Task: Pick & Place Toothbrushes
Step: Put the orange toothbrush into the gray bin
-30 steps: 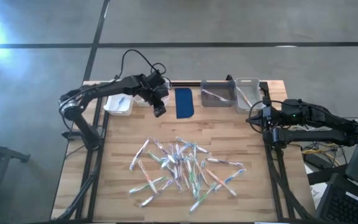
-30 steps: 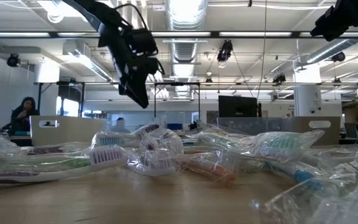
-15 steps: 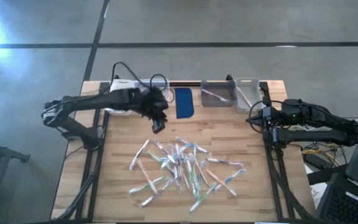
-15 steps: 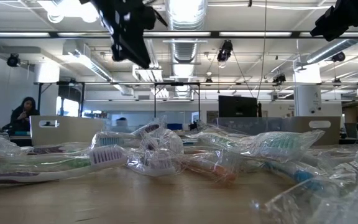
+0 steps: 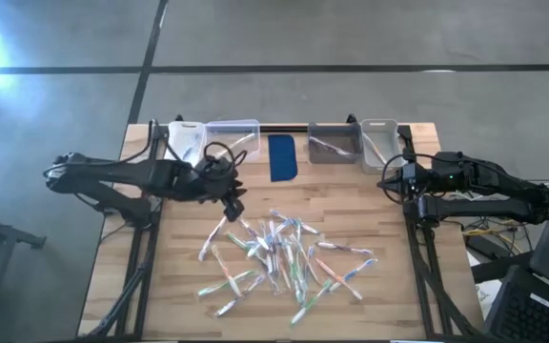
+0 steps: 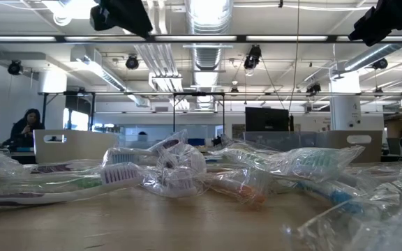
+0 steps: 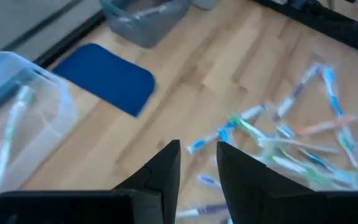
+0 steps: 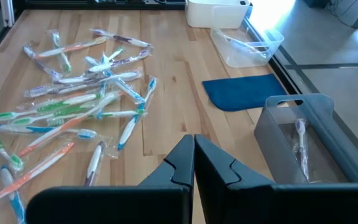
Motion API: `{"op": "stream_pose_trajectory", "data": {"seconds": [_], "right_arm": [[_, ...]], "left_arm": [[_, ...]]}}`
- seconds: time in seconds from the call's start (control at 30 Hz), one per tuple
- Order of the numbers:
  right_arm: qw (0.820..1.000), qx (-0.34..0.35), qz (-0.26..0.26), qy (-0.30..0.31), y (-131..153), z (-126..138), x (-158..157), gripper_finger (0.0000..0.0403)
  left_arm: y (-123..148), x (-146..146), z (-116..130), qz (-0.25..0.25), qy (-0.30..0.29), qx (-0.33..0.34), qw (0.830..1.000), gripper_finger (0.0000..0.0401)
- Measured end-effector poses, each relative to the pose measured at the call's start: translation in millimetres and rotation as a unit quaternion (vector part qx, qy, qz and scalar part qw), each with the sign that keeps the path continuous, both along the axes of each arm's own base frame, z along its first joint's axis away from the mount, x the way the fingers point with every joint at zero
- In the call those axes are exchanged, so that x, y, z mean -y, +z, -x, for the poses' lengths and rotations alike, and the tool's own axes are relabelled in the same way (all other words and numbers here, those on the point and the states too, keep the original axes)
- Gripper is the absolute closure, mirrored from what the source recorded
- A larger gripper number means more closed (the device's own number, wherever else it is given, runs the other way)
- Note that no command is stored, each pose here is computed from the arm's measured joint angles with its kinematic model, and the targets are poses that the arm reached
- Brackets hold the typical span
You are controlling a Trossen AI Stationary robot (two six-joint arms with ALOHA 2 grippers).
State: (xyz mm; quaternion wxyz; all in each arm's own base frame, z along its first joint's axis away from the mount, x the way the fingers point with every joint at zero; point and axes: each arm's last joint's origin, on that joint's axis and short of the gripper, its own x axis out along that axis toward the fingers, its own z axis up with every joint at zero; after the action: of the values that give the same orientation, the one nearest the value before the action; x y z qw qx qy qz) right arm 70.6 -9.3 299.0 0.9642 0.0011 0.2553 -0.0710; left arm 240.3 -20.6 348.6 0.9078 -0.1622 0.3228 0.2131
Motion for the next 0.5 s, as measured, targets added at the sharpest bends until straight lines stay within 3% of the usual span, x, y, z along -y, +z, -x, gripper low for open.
{"op": "stream_pose_trajectory", "data": {"seconds": [0.1, 0.17, 0.33, 0.5], "right_arm": [[1.000, 0.000, 0.000, 0.000, 0.0, 0.0, 0.0, 0.0394], [1.000, 0.000, 0.000, 0.000, 0.1, 0.0, 0.0, 0.0394], [1.000, 0.000, 0.000, 0.000, 0.0, 0.0, 0.0, 0.0394], [1.000, 0.000, 0.000, 0.000, 0.0, 0.0, 0.0, 0.0394]], "left_arm": [[-4.2, 10.7, 6.0, -0.021, -0.099, -0.052, 0.994, 0.0292], [-8.3, 15.2, 9.6, -0.041, -0.172, -0.092, 0.980, 0.0292], [-19.5, 17.6, 13.6, -0.079, -0.292, -0.172, 0.937, 0.0292], [-30.8, 23.9, 7.0, -0.109, -0.415, -0.206, 0.880, 0.0292]]}}
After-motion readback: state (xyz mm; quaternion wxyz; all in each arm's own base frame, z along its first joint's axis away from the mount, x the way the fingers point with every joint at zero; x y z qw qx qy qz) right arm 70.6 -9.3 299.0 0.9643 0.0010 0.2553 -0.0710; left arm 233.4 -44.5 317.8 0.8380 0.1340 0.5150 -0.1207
